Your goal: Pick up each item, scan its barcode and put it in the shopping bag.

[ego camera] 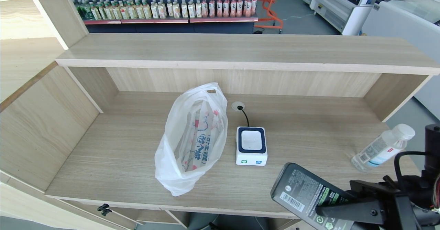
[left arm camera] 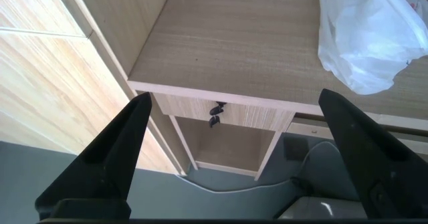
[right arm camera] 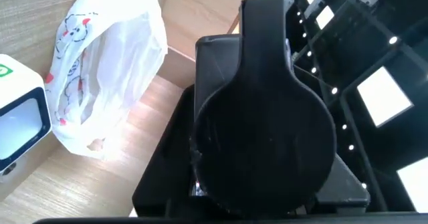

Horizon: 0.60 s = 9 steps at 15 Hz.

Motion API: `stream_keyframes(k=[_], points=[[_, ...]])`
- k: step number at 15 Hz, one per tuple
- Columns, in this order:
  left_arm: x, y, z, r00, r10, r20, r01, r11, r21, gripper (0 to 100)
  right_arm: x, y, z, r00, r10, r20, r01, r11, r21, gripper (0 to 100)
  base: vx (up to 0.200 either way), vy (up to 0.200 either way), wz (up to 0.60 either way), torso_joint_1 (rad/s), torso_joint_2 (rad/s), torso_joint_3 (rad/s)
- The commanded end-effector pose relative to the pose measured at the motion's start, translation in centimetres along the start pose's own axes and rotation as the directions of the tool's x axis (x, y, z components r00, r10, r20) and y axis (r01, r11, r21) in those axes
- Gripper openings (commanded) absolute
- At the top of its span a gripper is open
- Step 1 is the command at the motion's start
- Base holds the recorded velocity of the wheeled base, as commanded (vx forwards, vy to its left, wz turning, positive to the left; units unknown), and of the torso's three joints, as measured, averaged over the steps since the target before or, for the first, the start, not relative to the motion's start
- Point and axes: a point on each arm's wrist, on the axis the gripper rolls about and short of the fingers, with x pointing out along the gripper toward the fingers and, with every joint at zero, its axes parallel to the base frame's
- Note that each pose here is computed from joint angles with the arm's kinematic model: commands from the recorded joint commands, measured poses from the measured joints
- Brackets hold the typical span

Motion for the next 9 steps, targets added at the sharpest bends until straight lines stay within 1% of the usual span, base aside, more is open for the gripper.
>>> stream_keyframes(k=[1, 5, 9], points=[[0.0, 0.0, 0.0, 1.0, 0.001, -0.001, -0.001, 1.0, 0.0, 100, 0.0, 0.1, 0.2, 1.0, 0.0, 0.006, 0.0, 1.0, 0.004, 0, 0.0, 0.0, 0.0, 0.0, 0.0, 0.0], [0.0, 0.0, 0.0, 1.0, 0.001, -0.001, -0.001, 1.0, 0.0, 100, 0.2, 0.6, 0.5, 1.0, 0.002, 0.019, -0.002, 1.0, -0.002, 0, 0.0, 0.0, 0.0, 0.0, 0.0, 0.0], [0.0, 0.0, 0.0, 1.0, 0.001, -0.001, -0.001, 1.0, 0.0, 100, 0.7, 1.2, 0.6, 0.999, -0.002, 0.04, 0.001, 1.0, 0.023, 0, 0.0, 0.0, 0.0, 0.0, 0.0, 0.0]])
